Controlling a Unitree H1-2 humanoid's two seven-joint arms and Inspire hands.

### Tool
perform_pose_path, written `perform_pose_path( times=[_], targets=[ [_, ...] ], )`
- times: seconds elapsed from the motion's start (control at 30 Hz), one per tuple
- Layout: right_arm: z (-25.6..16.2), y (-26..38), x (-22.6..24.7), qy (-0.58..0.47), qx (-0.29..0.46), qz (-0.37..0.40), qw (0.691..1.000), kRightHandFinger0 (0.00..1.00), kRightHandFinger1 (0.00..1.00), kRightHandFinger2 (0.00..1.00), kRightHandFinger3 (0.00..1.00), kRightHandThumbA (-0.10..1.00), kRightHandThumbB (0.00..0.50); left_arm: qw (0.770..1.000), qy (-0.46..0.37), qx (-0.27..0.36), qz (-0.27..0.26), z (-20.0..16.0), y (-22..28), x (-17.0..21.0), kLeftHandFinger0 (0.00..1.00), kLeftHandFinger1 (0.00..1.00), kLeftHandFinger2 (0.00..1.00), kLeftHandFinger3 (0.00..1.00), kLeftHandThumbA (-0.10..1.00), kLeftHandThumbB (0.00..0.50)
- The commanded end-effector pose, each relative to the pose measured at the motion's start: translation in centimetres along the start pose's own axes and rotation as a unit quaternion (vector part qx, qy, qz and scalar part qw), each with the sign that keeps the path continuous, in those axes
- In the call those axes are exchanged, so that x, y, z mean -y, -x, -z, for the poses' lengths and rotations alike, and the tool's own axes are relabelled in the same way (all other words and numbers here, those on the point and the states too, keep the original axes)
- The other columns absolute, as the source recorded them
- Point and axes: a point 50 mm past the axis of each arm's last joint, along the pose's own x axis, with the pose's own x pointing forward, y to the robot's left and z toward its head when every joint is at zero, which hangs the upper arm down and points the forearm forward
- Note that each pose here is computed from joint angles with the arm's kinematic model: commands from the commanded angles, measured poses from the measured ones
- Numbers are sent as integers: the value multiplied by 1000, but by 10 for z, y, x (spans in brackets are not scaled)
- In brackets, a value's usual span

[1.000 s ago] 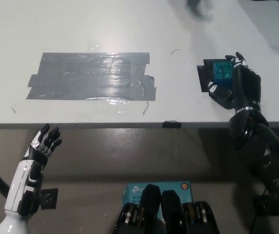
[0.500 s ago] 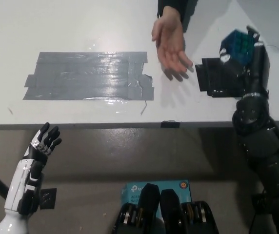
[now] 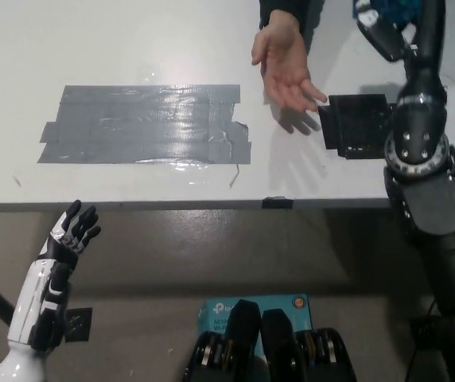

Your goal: A rubick's cube is kept in the black marked spot on the table and the robot uses its right arm to pick it up and hands it to a person

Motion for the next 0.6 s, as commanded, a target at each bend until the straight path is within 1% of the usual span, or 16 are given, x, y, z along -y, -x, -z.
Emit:
perform_pose_path(
  times=[0.0, 0.07, 0.13, 0.3, 0.37, 0.47, 0.57],
  targets=[
    [-36, -37, -24, 13, 35, -29, 999, 24, 477, 907, 985, -100, 179, 1000, -5, 28, 9, -12, -6, 0, 1000, 1000, 1000, 1000, 914, 95],
    [-36, -46, -35, 30, 23, -37, 999, 47, 490, 917, 980, -100, 185, 1000, -5, 28, 9, -12, -6, 0, 1000, 1000, 1000, 1000, 916, 96],
    [-36, -51, -41, 41, 16, -44, 998, 42, 486, 919, 977, -100, 182, 1000, -4, 28, 9, -12, -7, 1, 1000, 1000, 1000, 1000, 916, 89],
    [-37, -58, -57, 80, -5, -70, 994, 13, 475, 911, 958, -100, 183, 999, -1, 30, 11, -13, -7, 3, 1000, 1000, 1000, 1000, 915, 90],
    [-36, -58, -61, 95, -16, -79, 992, 7, 481, 920, 948, -100, 187, 999, 0, 30, 12, -13, -7, 3, 1000, 1000, 1000, 1000, 916, 94],
    [-33, -56, -68, 109, -37, -93, 989, 22, 510, 935, 941, -100, 205, 999, 3, 30, 13, -14, -7, 3, 1000, 1000, 1000, 1000, 916, 99],
    [-30, -53, -73, 116, -47, -101, 987, 22, 514, 934, 938, -100, 208, 999, 6, 31, 14, -14, -7, 4, 1000, 1000, 1000, 1000, 912, 98]
  ],
)
